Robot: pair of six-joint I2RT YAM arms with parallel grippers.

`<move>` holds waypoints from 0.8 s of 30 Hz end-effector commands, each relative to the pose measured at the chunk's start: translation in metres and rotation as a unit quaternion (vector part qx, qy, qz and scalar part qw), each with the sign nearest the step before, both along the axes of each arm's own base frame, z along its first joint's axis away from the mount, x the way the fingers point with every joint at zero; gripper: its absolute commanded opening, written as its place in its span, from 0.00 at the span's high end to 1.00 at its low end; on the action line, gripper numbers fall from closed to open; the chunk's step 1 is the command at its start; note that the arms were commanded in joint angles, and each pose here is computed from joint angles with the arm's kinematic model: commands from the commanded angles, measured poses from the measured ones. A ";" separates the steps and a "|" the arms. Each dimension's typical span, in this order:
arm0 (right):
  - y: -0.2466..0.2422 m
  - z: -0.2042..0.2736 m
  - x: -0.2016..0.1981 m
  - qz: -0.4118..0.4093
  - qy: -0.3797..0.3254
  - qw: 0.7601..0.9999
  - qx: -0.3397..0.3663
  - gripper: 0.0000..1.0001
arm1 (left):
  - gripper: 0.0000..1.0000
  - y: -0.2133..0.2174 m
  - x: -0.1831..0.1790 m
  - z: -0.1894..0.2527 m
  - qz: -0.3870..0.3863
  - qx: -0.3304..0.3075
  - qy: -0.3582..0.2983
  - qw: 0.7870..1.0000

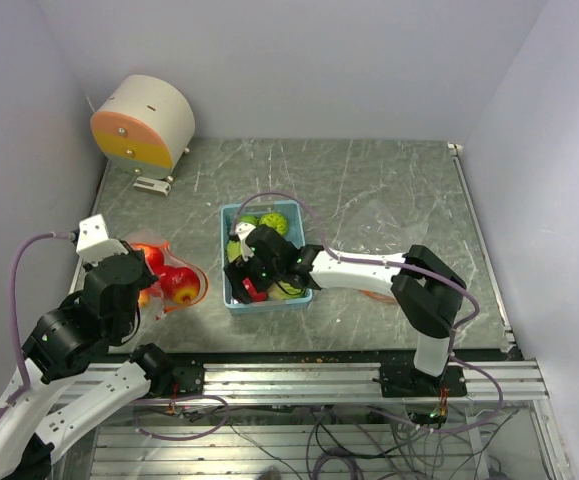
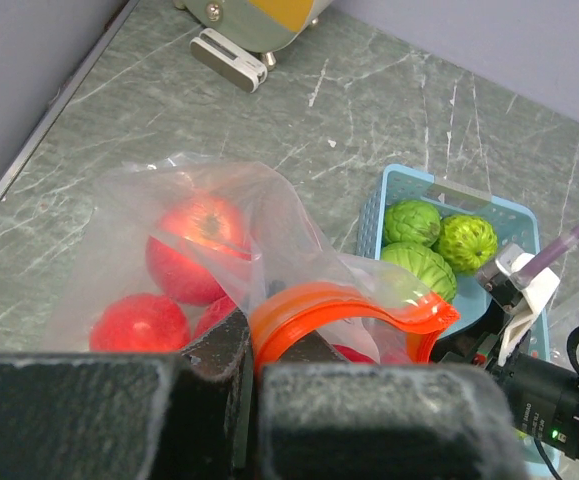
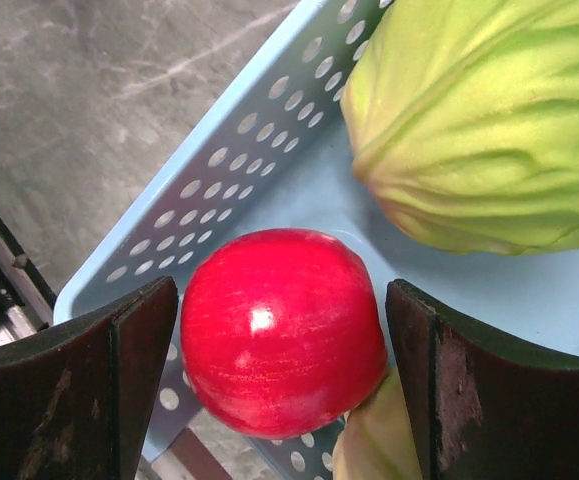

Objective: Place the food in the zip-top bag and seal the zipper
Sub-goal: Pick up the fake fruit from the bin.

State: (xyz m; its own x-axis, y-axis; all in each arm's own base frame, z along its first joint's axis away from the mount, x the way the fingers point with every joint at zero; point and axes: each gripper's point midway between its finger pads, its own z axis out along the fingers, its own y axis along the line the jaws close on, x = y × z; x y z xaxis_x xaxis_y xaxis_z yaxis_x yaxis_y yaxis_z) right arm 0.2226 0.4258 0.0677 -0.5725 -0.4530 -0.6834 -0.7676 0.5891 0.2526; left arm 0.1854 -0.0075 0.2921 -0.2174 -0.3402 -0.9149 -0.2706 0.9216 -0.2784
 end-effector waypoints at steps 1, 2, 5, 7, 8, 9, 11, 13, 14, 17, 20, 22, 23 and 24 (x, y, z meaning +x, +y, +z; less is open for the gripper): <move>-0.024 -0.016 0.000 -0.008 0.002 0.998 -0.065 0.15 | 0.93 0.002 0.001 0.000 0.009 -0.004 -0.003 1.000; -0.025 -0.020 -0.002 -0.007 0.005 0.997 -0.071 0.15 | 0.93 0.001 0.001 0.000 0.009 -0.004 -0.003 1.000; -0.029 -0.035 -0.004 -0.006 0.015 0.996 -0.083 0.16 | 0.93 0.001 0.001 -0.002 0.009 -0.004 0.000 1.000; -0.029 -0.040 -0.005 -0.009 0.018 0.996 -0.085 0.26 | 0.93 0.001 0.002 -0.003 0.009 -0.002 0.001 1.000; -0.029 -0.040 -0.004 -0.011 0.016 0.996 -0.084 0.32 | 0.93 0.000 0.002 -0.002 0.009 -0.002 0.001 1.000; -0.028 -0.037 -0.002 -0.013 0.012 0.997 -0.081 0.40 | 0.93 0.000 0.002 -0.002 0.009 -0.002 0.001 1.000; -0.024 -0.023 0.005 -0.019 -0.002 0.997 -0.069 0.59 | 0.93 0.000 0.003 -0.002 0.009 -0.001 0.001 1.000; -0.019 -0.003 0.012 -0.026 -0.023 0.998 -0.050 0.71 | 0.93 -0.001 0.004 -0.002 0.008 -0.001 0.002 1.000; -0.017 0.009 0.016 -0.030 -0.034 0.998 -0.040 0.74 | 0.93 -0.002 0.004 -0.002 0.008 -0.001 0.002 1.000; -0.013 0.051 0.027 -0.041 -0.067 0.997 0.002 0.76 | 0.93 -0.003 0.006 -0.004 0.007 0.000 0.003 1.000; -0.015 0.099 0.033 -0.049 -0.088 0.993 0.059 0.76 | 0.93 -0.004 0.006 -0.005 0.007 0.001 0.005 1.000; -0.019 0.122 0.035 -0.048 -0.091 0.990 0.095 0.76 | 0.93 -0.005 0.007 -0.006 0.006 -0.001 0.005 1.000; -0.021 0.133 0.035 -0.045 -0.093 0.988 0.114 0.76 | 0.93 -0.007 0.008 -0.006 0.004 -0.002 0.006 1.000; -0.022 0.145 0.034 -0.041 -0.097 0.986 0.133 0.76 | 0.93 -0.008 0.009 -0.006 0.001 -0.004 0.005 1.000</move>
